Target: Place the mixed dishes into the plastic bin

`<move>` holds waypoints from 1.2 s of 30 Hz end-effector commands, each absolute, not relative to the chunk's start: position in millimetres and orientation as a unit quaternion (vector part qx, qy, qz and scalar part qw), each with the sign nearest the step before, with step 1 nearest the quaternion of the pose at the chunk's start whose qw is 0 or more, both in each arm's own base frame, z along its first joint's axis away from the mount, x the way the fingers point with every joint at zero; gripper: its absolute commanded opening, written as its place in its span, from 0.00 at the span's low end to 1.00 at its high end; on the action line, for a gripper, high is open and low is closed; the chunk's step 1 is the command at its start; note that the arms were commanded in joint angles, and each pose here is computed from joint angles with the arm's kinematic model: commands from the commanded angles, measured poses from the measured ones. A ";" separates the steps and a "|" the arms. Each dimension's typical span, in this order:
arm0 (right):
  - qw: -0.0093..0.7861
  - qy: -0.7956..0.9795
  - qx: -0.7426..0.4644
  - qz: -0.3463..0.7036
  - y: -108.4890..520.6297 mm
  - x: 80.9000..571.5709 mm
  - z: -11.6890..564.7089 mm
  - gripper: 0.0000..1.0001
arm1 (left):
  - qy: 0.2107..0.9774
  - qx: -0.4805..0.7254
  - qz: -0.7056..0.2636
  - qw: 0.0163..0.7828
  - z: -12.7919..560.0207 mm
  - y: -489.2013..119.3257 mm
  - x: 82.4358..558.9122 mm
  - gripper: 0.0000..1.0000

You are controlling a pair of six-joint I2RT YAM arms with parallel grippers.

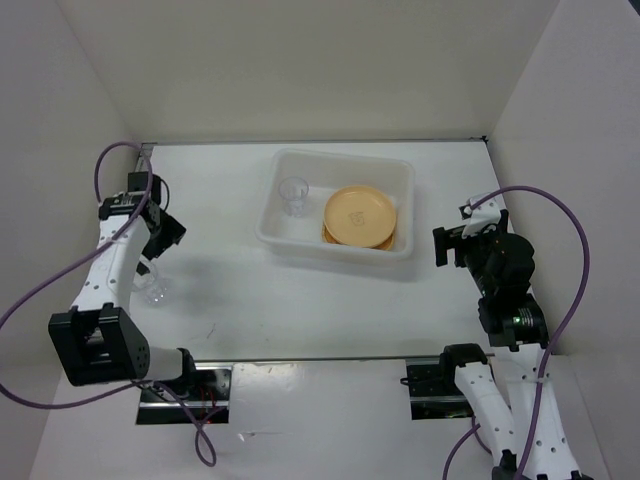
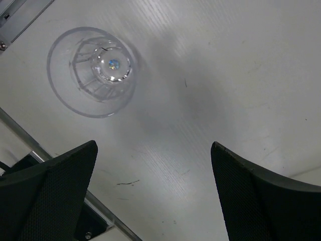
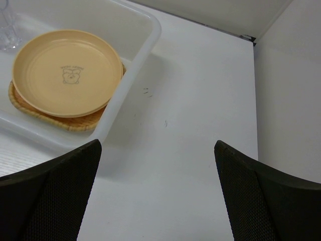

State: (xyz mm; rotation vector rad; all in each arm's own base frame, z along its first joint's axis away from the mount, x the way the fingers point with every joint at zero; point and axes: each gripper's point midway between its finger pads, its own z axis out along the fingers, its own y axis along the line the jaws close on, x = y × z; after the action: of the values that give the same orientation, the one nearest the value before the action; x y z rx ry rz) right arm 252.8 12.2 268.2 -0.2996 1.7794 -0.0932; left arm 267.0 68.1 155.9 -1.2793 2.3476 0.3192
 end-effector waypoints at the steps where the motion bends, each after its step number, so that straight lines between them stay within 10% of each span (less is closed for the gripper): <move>1: 0.634 0.761 -0.131 -0.042 13.8 259.4 276.6 0.97 | 0.847 -0.473 0.093 0.225 143.1 81.3 263.5 1.00; 22: 0.630 0.765 -0.125 -0.049 10.7 261.0 274.4 0.97 | 0.864 -0.463 0.074 0.182 76.4 104.6 289.1 1.00; 26: 0.630 0.765 -0.125 -0.049 10.7 261.0 274.4 0.97 | 0.870 -0.458 0.067 0.171 68.3 101.2 289.0 0.72; 28: 0.633 0.762 -0.125 -0.049 10.7 261.8 276.5 0.97 | 0.868 -0.458 0.065 0.183 72.5 103.2 295.5 0.07; 29: 0.633 0.762 -0.125 -0.049 10.7 261.8 276.5 0.97 | 0.866 -0.454 0.069 0.200 80.0 107.3 300.1 0.00; 36: 0.633 0.762 -0.125 -0.049 10.7 261.8 276.5 0.97 | 0.819 -0.457 0.002 0.346 192.2 104.7 349.1 0.00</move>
State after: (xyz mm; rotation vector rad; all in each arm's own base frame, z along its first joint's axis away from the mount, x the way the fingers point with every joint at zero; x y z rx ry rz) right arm 255.8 10.4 264.1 -0.2942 1.7984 -0.1022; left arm 305.8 103.7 100.8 -1.2730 2.3867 0.1553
